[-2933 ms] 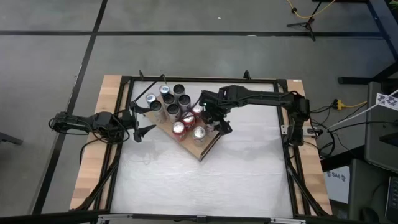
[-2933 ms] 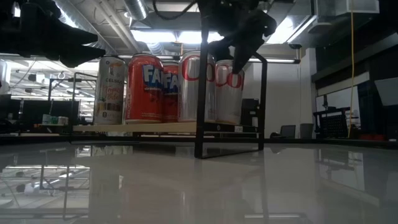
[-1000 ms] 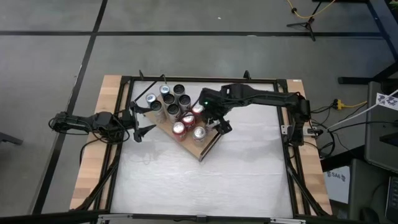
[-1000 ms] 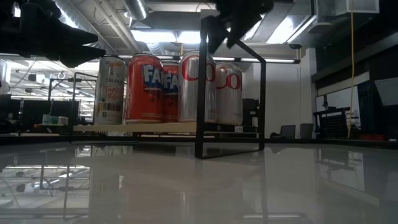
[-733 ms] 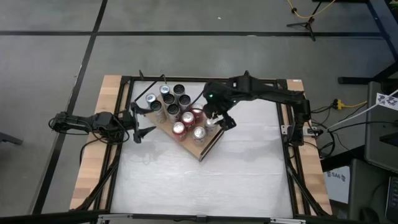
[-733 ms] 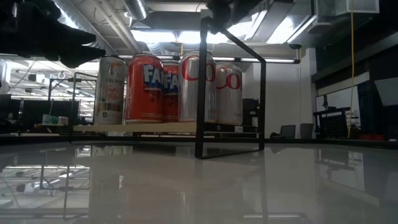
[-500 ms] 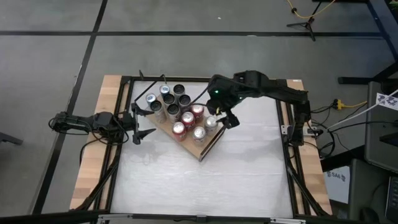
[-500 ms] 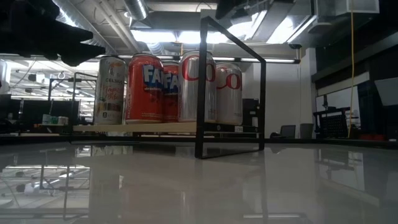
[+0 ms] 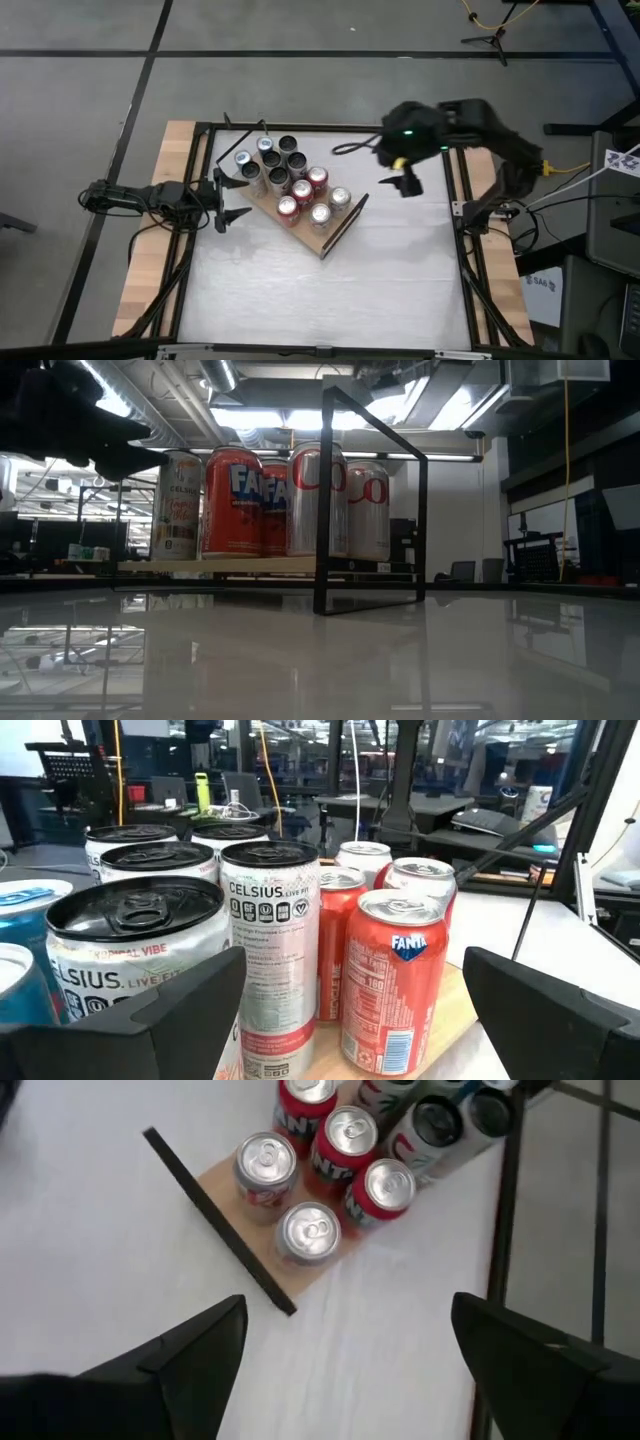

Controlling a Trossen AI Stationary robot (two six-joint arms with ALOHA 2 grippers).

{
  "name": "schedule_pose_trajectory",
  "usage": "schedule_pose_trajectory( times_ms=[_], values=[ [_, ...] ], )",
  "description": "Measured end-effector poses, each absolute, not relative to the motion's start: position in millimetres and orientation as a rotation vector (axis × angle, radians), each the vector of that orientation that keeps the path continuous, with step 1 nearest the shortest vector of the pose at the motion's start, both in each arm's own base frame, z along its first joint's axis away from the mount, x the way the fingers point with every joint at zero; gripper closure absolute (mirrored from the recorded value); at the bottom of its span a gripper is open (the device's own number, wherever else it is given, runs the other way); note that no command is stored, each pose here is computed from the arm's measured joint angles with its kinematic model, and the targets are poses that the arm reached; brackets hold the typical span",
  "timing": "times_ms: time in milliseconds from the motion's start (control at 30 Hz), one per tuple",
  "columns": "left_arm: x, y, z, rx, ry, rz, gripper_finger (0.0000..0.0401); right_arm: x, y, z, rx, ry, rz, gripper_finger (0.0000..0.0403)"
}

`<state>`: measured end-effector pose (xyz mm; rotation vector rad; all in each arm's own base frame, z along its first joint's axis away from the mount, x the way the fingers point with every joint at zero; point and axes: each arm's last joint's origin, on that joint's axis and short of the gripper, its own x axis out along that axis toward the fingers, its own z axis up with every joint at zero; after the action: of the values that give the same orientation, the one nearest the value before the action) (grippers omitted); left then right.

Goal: Place canned beverage on shelf
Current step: Return to Home Position

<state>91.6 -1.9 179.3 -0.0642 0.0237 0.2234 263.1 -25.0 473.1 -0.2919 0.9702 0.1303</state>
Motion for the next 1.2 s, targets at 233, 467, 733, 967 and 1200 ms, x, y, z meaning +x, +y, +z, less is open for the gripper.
schedule_pose_trajectory(
  times_ms=[233, 467, 733, 967, 1200],
  values=[
    [91.4, -1.5, 177.3, -0.059, 0.044, 0.239, 0.0033, 213.1, -21.1, 472.2, -0.237, 0.814, 0.026, 0.0054],
    [91.6, -2.5, 177.4, -0.058, 0.044, 0.204, 0.0033, 178.3, -17.6, 424.1, -0.204, 0.61, -0.021, 0.0054],
    [93.7, -2.9, 173.2, -0.068, 0.02, 0.199, 0.0033, 142.6, -14.0, 371.9, -0.142, 0.393, -0.063, 0.0054],
    [95.7, -3.6, 171.8, -0.056, -0.029, 0.18, 0.0033, 109.9, -12.4, 336.8, -0.068, 0.234, -0.142, 0.0054],
    [96.9, -5.6, 170.0, -0.056, -0.05, 0.113, 0.0033, 92.7, -10.1, 313.9, -0.011, 0.142, -0.129, 0.0054]
  ],
)
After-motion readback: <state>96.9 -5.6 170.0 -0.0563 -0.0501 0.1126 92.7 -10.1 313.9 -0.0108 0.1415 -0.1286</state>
